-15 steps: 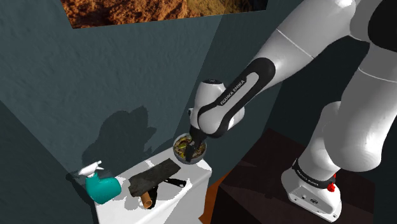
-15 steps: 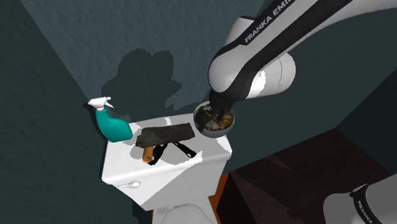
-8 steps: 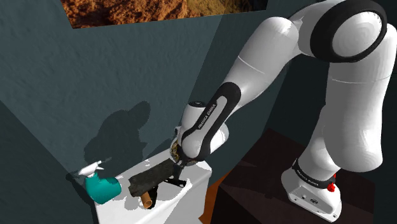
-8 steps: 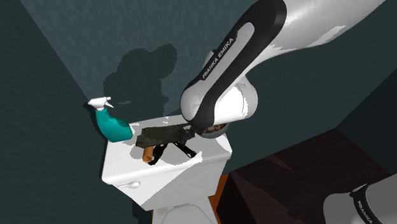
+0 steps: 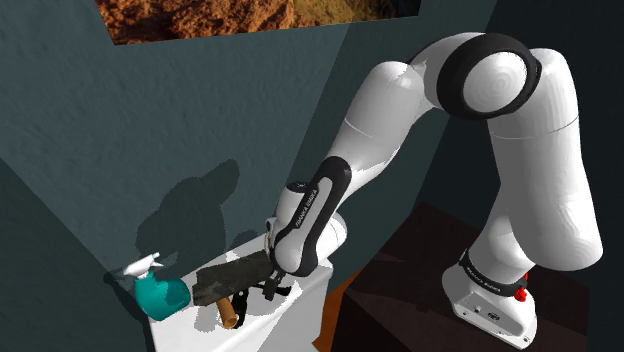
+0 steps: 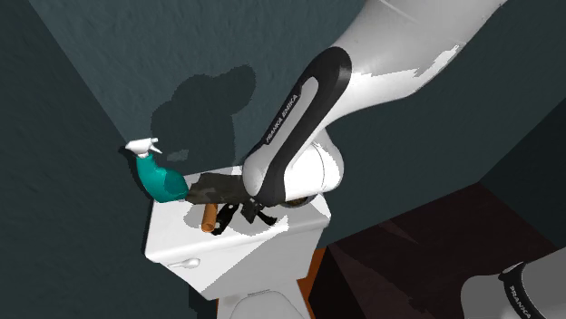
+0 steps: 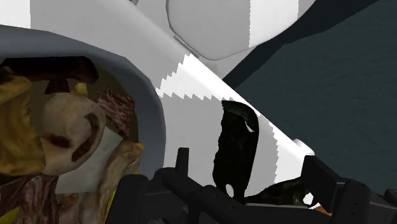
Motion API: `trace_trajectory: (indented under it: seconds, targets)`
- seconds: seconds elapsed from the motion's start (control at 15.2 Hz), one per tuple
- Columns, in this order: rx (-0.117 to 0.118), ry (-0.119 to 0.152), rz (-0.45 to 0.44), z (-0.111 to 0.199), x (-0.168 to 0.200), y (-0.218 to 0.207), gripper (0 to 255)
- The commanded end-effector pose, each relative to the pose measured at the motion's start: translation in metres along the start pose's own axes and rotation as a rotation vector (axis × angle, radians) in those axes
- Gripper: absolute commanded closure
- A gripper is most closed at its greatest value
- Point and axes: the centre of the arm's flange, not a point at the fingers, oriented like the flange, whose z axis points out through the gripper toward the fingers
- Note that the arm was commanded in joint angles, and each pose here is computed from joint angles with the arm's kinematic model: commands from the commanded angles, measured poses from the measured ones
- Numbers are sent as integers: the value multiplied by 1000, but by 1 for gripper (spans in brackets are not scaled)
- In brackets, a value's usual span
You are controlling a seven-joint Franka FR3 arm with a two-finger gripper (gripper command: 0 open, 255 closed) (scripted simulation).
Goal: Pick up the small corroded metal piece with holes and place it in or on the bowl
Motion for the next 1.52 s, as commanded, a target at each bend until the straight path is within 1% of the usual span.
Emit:
trace_trajectory:
  seconds: [0.0, 0.07, 0.59, 0.66, 1.19, 1.25, 1.45]
  targets:
    - [-6, -5, 13, 12, -2, 9, 0]
    - [-6, -5, 13, 20, -2, 9, 0]
    - [-6, -5, 13, 20, -2, 9, 0]
    - [-6, -4, 13, 20, -2, 5, 255]
    - [-6, -4, 13, 20, 1, 0, 255]
    - [-6, -5, 13, 20, -2, 9, 255]
    - [-6, -5, 13, 5, 0, 5, 255]
